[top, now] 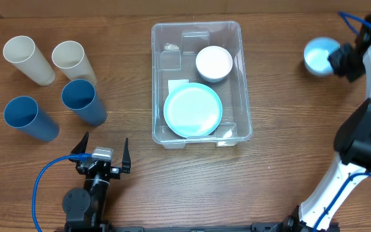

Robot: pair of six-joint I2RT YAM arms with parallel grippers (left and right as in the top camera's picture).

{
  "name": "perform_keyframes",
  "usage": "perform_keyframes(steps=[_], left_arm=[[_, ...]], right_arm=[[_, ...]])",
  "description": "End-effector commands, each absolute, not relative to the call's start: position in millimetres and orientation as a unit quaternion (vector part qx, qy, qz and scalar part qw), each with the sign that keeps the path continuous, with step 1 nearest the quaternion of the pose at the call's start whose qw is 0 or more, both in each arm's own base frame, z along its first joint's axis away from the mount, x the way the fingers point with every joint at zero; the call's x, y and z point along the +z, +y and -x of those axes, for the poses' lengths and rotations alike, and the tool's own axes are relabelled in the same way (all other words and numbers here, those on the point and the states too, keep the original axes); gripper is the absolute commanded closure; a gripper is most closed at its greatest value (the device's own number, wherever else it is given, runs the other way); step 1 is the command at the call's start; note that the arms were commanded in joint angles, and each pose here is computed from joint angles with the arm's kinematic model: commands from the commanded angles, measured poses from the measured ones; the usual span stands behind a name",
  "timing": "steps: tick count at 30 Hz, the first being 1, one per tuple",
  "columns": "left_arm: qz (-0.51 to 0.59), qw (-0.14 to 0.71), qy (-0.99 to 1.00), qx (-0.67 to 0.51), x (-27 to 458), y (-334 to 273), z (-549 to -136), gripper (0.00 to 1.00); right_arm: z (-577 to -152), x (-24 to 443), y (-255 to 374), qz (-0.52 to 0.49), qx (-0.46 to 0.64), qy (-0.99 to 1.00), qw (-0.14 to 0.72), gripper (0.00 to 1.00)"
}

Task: Pack container
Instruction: 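Carry the light-blue bowl into the bin onto the pink bowl, then open the right gripper and withdraw it to the right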

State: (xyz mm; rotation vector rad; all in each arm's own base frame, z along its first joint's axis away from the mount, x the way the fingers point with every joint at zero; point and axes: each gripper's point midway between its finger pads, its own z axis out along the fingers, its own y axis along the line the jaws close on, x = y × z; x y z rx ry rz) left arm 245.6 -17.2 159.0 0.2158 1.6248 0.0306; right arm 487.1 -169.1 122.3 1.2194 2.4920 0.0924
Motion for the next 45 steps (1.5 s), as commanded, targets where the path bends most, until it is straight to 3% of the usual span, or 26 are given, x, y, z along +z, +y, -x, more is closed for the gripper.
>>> perform_keyframes(steps=[1,6,13,25,26,28,30,39,45], left_arm=[[-0.104,0.684,0.721,0.019,159.4,-17.5,-245.2,0.00],[-0.104,0.684,0.721,0.019,159.4,-17.5,-245.2,0.00],[-0.104,0.684,0.721,0.019,159.4,-17.5,-245.2,0.00],[-0.104,0.684,0.721,0.019,159.4,-17.5,-245.2,0.00],[-0.104,0.684,0.721,0.019,159.4,-17.5,-245.2,0.00],[-0.104,0.684,0.721,0.019,159.4,-17.5,-245.2,0.00],[-0.104,0.684,0.721,0.019,159.4,-17.5,-245.2,0.00],[-0.104,0.684,0.721,0.019,159.4,-17.5,-245.2,0.00],[-0.104,0.684,0.721,0.019,159.4,-17.5,-245.2,0.00]], right_arm=[[-499.8,259.7,-106.0,-0.322,0.056,0.888,0.323,0.96],[-491.5,310.7,2.2,-0.209,0.094,0.903,0.363,0.96],[-487.8,277.8,118.1,-0.110,0.092,0.929,0.341,0.96],[-504.9,181.7,146.3,-0.111,0.035,0.956,0.269,0.96],[-505.0,181.8,145.5,-0.112,0.033,0.956,0.270,0.86],[-504.8,181.7,145.4,-0.112,0.032,0.956,0.269,0.55],[-504.6,181.5,145.4,-0.112,0.032,0.956,0.269,0.45],[-501.3,189.8,149.1,-0.088,0.033,0.959,0.269,0.45],[-501.1,279.2,96.4,-0.168,0.058,0.926,0.334,0.36]])
